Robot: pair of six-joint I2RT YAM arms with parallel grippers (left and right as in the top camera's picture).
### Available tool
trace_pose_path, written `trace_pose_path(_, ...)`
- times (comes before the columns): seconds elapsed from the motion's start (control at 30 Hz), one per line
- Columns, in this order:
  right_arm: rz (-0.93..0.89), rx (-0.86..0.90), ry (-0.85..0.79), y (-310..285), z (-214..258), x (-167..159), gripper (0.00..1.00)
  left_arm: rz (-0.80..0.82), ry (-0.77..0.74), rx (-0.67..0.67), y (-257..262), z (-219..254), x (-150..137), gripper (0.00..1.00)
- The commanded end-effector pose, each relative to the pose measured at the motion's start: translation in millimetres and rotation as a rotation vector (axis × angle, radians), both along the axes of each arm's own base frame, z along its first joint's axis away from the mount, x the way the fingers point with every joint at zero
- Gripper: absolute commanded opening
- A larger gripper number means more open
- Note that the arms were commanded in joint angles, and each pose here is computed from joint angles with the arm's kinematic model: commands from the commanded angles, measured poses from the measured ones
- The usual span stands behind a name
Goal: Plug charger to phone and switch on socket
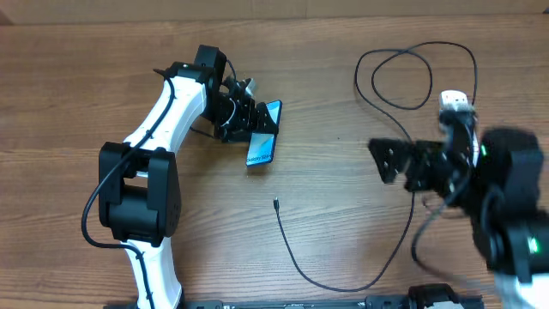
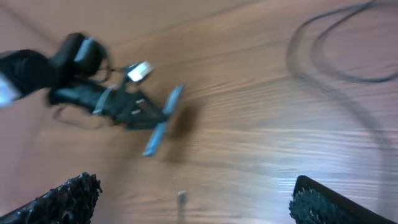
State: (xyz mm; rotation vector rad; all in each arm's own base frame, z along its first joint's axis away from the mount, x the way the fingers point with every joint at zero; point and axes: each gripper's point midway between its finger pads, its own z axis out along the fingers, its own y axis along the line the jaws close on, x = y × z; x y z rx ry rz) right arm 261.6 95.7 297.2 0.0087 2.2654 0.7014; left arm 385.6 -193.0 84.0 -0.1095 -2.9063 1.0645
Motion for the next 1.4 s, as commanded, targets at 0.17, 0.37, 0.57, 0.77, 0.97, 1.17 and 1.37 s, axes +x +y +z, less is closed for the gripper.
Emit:
trace_pose_path(0.17, 0.246, 0.121, 0.403, 87, -89, 31, 0.85, -0.067, -0.057, -0.232, -33, 52, -4, 0.72)
trace_pose_path(0.37, 0.202, 0.071, 0.490, 146, -146, 54, 0.84, -0.092, -0.061, -0.234, -43, 52, -8, 0.72)
trace_pose_path(0.57, 0.098, 0.035, 0.469, 170, -174, 74, 0.81, -0.094, -0.061, -0.234, -44, 52, -9, 0.72)
trace_pose_path(0.77, 0.075, 0.063, 0.487, 178, -184, 80, 0.64, -0.094, -0.061, -0.235, -44, 52, -9, 0.72)
trace_pose_path(0.97, 0.109, 0.074, 0.468, 190, -180, 77, 0.39, -0.097, -0.056, -0.261, -46, 56, -10, 0.73)
trace_pose_path(1.17, 0.109, 0.086, 0.430, 194, -175, 84, 0.29, -0.100, -0.052, -0.278, -48, 59, -11, 0.73)
trace_pose_path(1.37, 0.105, 0.082, 0.431, 193, -176, 84, 0.04, -0.101, -0.053, -0.278, -48, 58, -11, 0.75)
